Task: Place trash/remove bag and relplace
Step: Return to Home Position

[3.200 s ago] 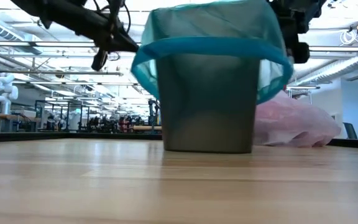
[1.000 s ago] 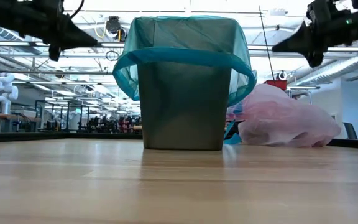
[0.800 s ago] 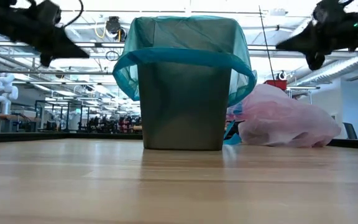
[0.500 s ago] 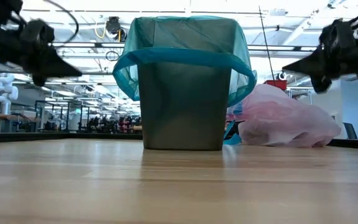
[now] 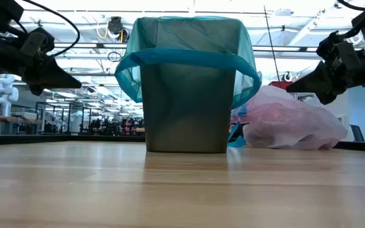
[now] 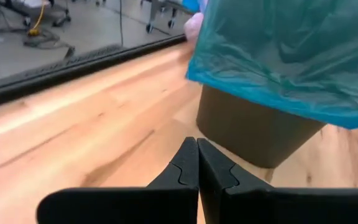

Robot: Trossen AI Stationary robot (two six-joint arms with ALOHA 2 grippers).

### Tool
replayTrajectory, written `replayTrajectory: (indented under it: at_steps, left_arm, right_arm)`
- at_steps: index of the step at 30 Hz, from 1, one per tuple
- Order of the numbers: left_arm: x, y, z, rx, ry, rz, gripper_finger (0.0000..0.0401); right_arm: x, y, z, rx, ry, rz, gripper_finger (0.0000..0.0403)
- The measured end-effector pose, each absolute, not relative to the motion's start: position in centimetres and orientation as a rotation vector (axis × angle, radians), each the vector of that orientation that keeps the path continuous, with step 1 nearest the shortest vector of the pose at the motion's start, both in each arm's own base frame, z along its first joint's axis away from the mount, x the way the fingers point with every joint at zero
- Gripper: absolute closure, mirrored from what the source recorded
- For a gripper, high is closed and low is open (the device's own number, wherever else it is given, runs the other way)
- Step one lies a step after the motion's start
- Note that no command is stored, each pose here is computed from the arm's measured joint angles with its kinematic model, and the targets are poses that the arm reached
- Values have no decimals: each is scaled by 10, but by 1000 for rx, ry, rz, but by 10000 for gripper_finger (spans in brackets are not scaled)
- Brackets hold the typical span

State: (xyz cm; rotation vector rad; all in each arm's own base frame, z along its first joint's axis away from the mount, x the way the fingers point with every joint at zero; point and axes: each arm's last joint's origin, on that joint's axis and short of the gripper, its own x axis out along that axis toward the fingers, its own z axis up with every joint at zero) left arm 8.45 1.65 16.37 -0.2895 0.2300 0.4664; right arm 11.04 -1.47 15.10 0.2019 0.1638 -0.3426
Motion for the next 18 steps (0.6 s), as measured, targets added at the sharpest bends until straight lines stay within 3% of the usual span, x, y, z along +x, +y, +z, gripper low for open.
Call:
replayTrajectory:
  at_steps: [6, 18]
  left_arm:
    - [85, 16, 164, -161, 259, 438, 401]
    - [85, 16, 164, -160, 256, 436, 401]
  right_arm:
    - [111, -14, 161, 200, 137, -312, 403]
    - [111, -14, 162, 177, 158, -314, 403]
